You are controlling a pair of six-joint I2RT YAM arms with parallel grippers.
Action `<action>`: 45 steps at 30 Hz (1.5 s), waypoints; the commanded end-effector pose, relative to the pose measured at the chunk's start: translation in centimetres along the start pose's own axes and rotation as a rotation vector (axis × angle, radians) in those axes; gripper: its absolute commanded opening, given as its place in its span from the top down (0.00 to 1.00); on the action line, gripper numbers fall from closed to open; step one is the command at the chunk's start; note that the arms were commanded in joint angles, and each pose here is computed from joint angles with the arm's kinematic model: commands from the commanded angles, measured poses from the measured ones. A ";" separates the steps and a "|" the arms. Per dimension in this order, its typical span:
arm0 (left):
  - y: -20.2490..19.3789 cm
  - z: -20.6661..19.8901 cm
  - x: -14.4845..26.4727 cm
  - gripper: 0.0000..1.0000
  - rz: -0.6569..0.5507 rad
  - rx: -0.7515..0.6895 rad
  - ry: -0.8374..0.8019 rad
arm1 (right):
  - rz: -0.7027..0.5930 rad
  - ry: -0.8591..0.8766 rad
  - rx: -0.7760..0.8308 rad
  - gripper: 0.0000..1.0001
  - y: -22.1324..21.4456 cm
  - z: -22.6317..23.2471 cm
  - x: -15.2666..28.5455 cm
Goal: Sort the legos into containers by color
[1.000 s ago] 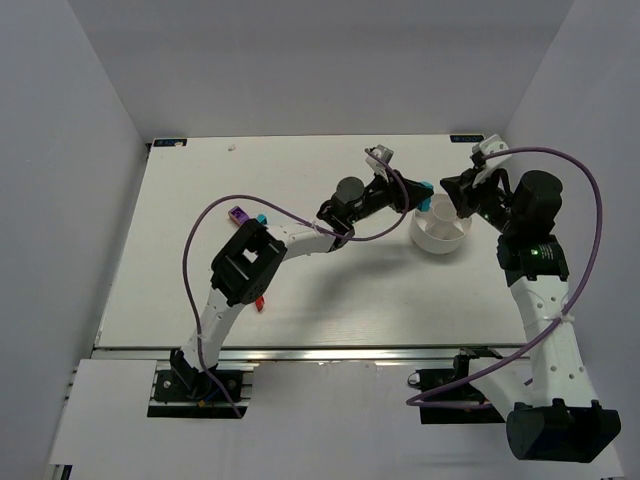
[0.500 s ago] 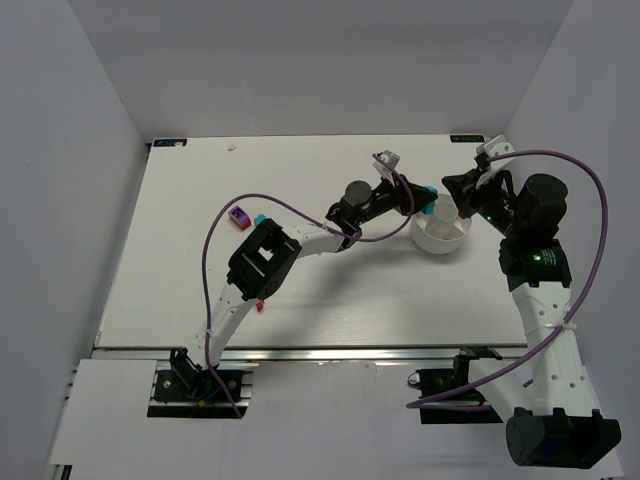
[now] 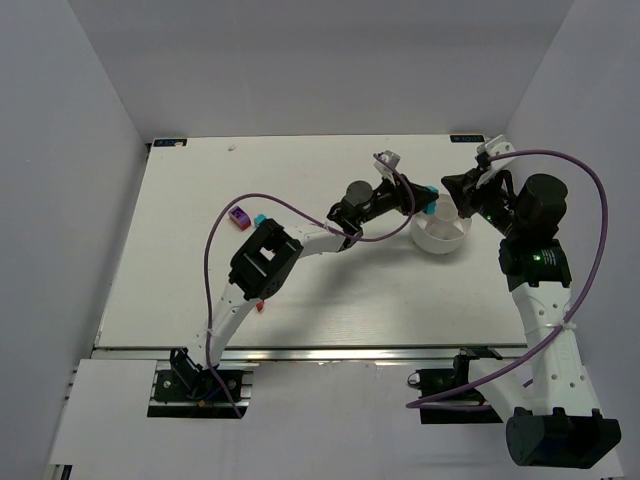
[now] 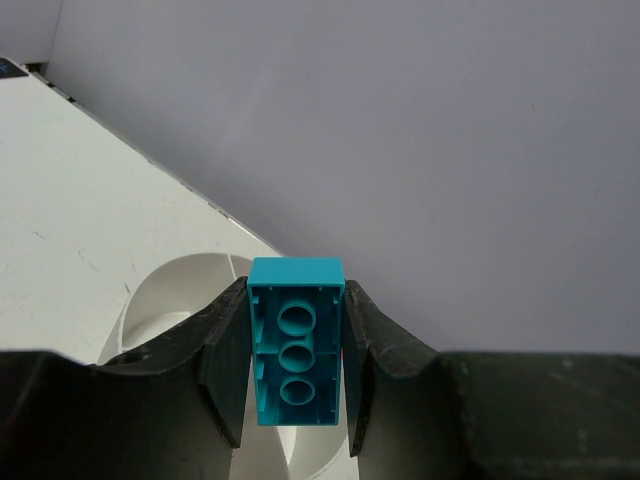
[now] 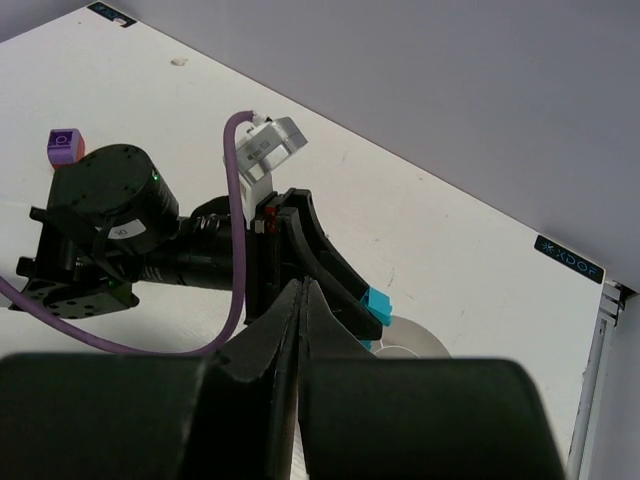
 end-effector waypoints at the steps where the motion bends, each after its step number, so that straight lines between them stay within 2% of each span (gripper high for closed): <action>1: 0.2 -0.4 -0.5 0.79 -0.010 -0.003 -0.023 | -0.058 -0.003 0.029 1.00 1.3 -0.1 0.1; 12: -0.6 0.3 -1.0 0.70 0.001 0.016 -0.009 | -0.059 -0.003 0.027 1.00 1.4 0.0 0.3; 13: -0.7 0.4 -1.0 0.65 0.002 0.015 -0.006 | -0.060 -0.005 0.028 1.00 1.5 0.0 0.3; 16: -0.7 0.5 -0.9 0.56 0.003 0.012 0.007 | -0.056 -0.002 0.023 1.00 1.3 0.0 0.3; 20: -0.5 0.7 -0.8 0.49 0.003 0.004 0.022 | -0.058 -0.003 0.026 1.00 1.4 0.0 0.4; 23: -0.5 0.8 -0.8 0.40 0.004 -0.002 0.030 | -0.058 -0.003 0.024 1.00 1.4 0.1 0.4; 28: 1.0 -0.2 -1.1 0.36 -0.037 -0.024 0.024 | -0.059 0.002 0.024 1.00 1.4 0.2 0.4; 32: 4.3 -1.7 -1.6 0.34 -0.085 -0.082 0.023 | -0.067 0.019 0.030 1.00 1.6 0.2 0.3; 35: 7.5 -3.4 -1.1 0.36 -0.128 -0.128 0.044 | -0.083 0.046 0.046 1.00 2.0 0.4 0.2; 36: 7.2 -3.1 -0.3 0.38 -0.111 -0.141 0.074 | -0.086 0.055 0.050 1.00 2.1 0.5 0.2; 37: 9.7 -4.6 0.3 0.39 -0.146 -0.164 0.076 | -0.085 0.083 0.051 1.00 2.0 0.7 0.1; 39: 11.0 -5.0 1.8 0.41 -0.167 -0.195 0.121 | -0.081 0.127 0.079 0.99 1.9 1.0 0.1; 40: 12.0 -5.4 3.7 0.46 -0.167 -0.200 0.151 | -0.083 0.179 0.090 0.95 1.8 1.4 0.0; 42: 12.5 -5.2 5.9 0.54 -0.158 -0.194 0.217 | -0.070 0.230 0.125 0.77 1.5 1.7 0.0; 43: 11.1 -3.7 8.2 0.73 -0.112 -0.180 0.281 | -0.067 0.279 0.132 0.68 1.2 2.2 0.0; 44: 12.6 -4.9 9.8 0.83 -0.128 -0.156 0.300 | -0.059 0.307 0.132 0.49 1.0 2.5 0.1; 45: 12.6 -4.6 11.2 0.90 -0.125 -0.138 0.336 | -0.058 0.333 0.138 0.43 0.9 2.7 0.1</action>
Point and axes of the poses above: each gripper's point midway between its finger pads, its own x axis back along the fingers, its own z axis along the line the jaws close on, y = z × x, the point moved 7 cm from there along x, back along the fingers, and after that the axes turned 1 degree about x, right-handed, at the moved point
